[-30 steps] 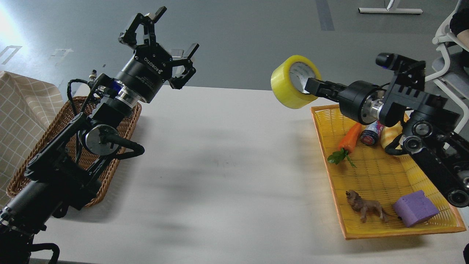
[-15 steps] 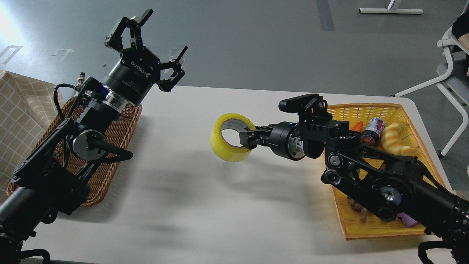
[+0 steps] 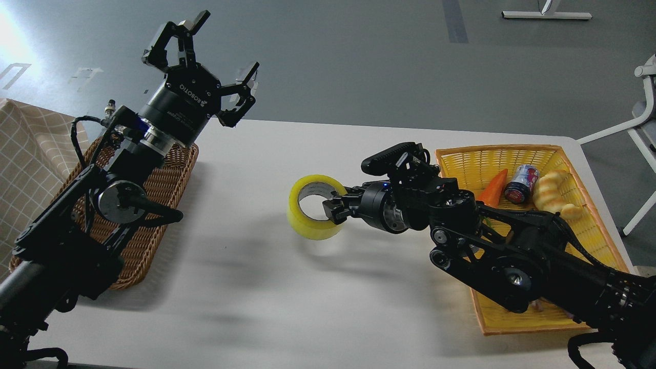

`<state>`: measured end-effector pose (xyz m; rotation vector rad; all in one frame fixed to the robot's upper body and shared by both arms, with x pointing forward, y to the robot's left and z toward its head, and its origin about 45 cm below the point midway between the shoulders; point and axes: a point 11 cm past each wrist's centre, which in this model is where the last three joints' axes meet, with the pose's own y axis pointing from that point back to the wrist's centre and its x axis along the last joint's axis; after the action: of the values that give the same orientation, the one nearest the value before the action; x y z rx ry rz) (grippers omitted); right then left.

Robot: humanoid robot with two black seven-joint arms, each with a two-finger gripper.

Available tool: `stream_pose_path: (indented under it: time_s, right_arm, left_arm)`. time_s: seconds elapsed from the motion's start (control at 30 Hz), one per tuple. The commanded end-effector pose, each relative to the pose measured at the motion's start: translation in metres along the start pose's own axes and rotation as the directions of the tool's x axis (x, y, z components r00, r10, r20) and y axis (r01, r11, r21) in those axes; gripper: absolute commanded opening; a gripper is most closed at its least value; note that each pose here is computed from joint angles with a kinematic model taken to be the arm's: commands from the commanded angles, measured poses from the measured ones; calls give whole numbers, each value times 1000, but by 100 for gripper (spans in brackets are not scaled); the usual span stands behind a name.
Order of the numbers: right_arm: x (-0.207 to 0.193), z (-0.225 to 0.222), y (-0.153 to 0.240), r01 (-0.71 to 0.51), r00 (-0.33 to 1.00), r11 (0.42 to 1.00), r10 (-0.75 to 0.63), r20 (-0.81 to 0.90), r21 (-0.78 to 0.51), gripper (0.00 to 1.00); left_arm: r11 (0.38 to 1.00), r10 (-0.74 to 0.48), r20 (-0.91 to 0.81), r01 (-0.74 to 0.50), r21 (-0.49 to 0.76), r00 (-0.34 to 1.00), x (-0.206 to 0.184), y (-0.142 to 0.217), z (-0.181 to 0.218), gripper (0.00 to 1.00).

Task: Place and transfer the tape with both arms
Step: 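Lower the tape roll onto the table and open the right gripper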

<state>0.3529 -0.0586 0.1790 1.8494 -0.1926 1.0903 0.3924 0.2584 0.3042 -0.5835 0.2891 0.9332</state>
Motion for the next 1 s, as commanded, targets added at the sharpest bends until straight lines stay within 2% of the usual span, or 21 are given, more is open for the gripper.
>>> stream_pose_path:
  time_s: [0.0,0.5,0.63,0.7,0.8,0.83,0.87,0.97]
  right_arm:
    - [-6,4,-3,16,1000,1000,-16,-5,-17,4]
    - [-33,3,-7,64,997,998,-64,32,-5,6]
    - [-35,-2,-9,66,997,998,-66,48,10,18]
    - [-35,-1,-9,67,996,998,-67,51,7,30]
    - [-31,2,-8,54,996,999,-55,65,5,35]
    - [-25,4,-7,38,996,999,-38,83,3,48]
    - [-22,6,-6,28,995,1000,-28,96,0,66]
    - [-23,6,-6,31,994,1000,-31,105,4,82]
  left_arm:
    - [1000,-5,10,5,3,1000,1,1,3,100]
    - [1000,-5,14,5,5,1000,2,2,4,100]
    - [1000,-4,15,4,9,1000,3,3,3,100]
    - [1000,2,15,-2,12,1000,4,5,2,100]
    - [1000,2,15,-2,10,1000,4,5,3,100]
    - [1000,1,16,-2,12,1000,4,5,2,100]
    - [1000,3,22,-3,16,1000,5,7,3,100]
    - [1000,7,48,-9,27,999,10,10,9,100]
